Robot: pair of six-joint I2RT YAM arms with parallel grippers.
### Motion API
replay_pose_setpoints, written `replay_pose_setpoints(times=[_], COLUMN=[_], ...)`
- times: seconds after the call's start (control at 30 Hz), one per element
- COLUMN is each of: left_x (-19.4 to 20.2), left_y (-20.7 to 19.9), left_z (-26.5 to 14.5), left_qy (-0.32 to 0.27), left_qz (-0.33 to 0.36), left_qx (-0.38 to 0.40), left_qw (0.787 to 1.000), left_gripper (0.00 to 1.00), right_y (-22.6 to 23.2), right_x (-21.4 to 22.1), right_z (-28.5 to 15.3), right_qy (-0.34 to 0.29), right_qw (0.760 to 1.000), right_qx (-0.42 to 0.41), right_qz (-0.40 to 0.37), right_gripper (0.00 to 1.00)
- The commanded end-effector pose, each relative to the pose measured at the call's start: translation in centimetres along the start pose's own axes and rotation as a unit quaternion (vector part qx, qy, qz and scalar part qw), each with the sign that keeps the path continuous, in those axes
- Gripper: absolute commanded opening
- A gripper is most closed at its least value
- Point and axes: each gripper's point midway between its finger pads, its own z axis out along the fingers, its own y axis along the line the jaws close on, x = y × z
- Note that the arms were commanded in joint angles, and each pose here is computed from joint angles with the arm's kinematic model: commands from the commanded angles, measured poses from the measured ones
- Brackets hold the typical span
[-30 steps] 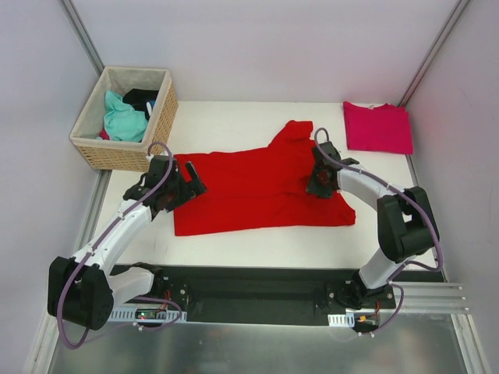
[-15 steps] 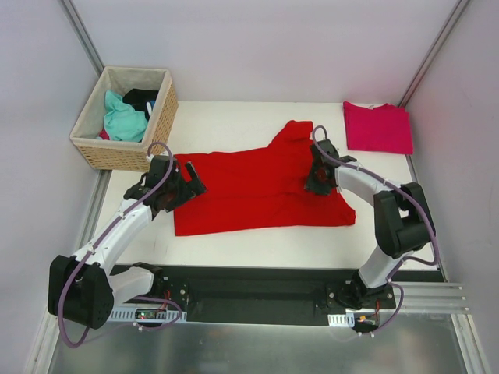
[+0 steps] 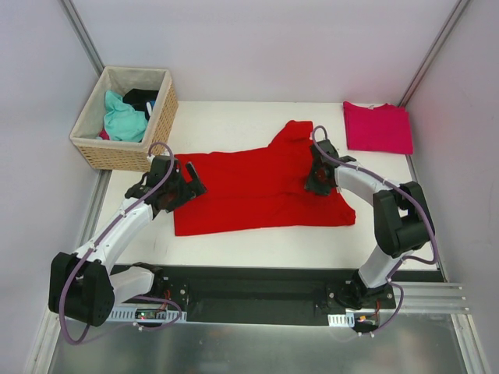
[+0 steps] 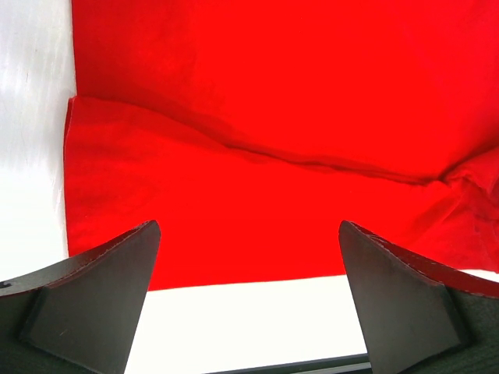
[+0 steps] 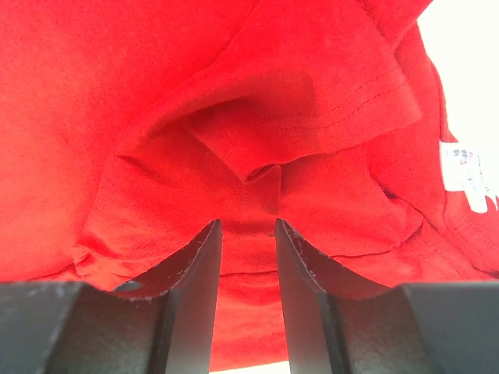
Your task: Fold and stack the t-shirts
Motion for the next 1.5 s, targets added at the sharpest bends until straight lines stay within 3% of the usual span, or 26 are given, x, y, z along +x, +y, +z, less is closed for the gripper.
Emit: replay_pose_setpoints(times=[0.0, 0.53, 0.8, 0.97, 1.27, 1.47], left_x=[-0.5, -0.7, -0.5, -0.5, -0.6, -0.5], left_y=[-0.3, -0.2, -0.2, -0.2, -0.4, -0.4], left_z=[-0.2, 0.0, 0.2, 0.3, 0.2, 0.1], left_qy=[-0.005, -0.009, -0.003, -0.003, -0.004, -0.005], left_qz=[0.011, 0.010, 0.009, 0.009, 0.010, 0.009], left_qx=[-0.005, -0.011, -0.011, -0.010, -0.005, -0.004], left_qw=[1.000, 1.000, 1.000, 1.000, 1.000, 1.000], left_gripper=[0.99, 0.99, 0.99, 0.99, 0.99, 0.99], right_y=[-0.4, -0.5, -0.3, 0.3, 3.0, 5.1], right_x=[-0.8, -0.1, -0.4, -1.5, -4.2, -5.1], right_z=[0.2, 1.6, 1.3, -0.3, -4.2, -4.2], right_qy=[-0.013, 0.005, 0.003, -0.010, -0.046, -0.046], right_qw=[1.000, 1.000, 1.000, 1.000, 0.999, 0.998], right_qx=[0.010, 0.015, 0.014, 0.002, -0.014, -0.021], right_qz=[0.006, 0.012, 0.012, 0.013, -0.011, -0.023], right_gripper=[0.38, 0.35, 0.07, 0.01, 0.01, 0.02])
